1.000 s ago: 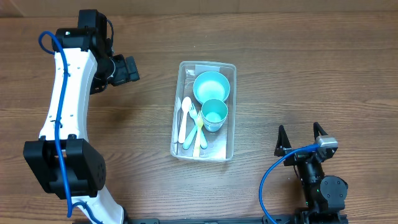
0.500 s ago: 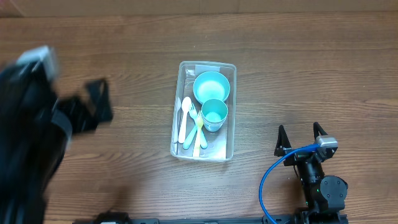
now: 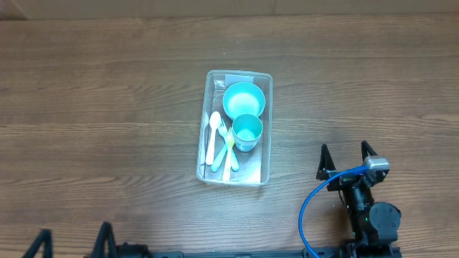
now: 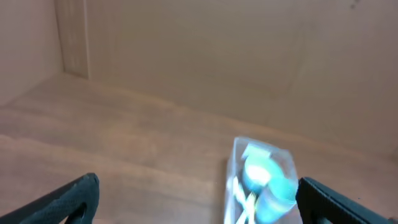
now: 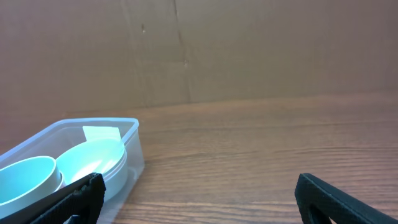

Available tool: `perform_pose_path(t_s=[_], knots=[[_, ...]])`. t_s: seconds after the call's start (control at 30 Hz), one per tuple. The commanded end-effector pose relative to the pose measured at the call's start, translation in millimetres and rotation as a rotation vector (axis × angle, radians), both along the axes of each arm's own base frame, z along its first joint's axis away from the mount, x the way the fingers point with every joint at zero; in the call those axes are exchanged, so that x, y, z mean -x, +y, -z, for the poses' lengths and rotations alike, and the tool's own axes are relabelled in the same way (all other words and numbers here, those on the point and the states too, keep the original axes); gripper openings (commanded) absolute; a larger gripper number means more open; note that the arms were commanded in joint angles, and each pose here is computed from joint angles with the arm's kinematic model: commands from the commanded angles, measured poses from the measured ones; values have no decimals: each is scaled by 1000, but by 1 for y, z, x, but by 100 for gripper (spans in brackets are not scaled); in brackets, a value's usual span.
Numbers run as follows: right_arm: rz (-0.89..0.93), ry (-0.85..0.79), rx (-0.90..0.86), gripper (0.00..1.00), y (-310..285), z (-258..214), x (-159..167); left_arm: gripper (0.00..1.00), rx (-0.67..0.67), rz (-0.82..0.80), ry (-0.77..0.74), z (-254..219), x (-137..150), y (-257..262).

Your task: Pack container

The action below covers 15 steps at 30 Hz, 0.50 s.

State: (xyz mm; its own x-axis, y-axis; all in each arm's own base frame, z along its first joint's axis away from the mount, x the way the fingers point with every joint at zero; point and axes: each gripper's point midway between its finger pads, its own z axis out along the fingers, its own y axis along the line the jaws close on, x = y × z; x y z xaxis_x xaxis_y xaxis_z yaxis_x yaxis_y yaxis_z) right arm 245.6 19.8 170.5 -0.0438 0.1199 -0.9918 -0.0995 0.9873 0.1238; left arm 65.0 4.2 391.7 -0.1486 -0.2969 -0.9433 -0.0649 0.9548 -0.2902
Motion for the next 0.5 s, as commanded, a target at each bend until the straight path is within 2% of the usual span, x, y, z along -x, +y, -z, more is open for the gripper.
perform_pose_path(t_s=[0.0,0.2,0.33,0.47], knots=[[19,-11,3,100,-4,0,0,100,-25,-47,-41,44,-41,8],[19,-11,4,100,-4,0,0,100,-19,32,-142,95,-121,-6],[19,-11,4,100,-4,0,0,100,-147,112,-234,111,-149,-18],[19,-11,4,100,-4,0,0,100,-254,137,-264,135,-164,-22]])
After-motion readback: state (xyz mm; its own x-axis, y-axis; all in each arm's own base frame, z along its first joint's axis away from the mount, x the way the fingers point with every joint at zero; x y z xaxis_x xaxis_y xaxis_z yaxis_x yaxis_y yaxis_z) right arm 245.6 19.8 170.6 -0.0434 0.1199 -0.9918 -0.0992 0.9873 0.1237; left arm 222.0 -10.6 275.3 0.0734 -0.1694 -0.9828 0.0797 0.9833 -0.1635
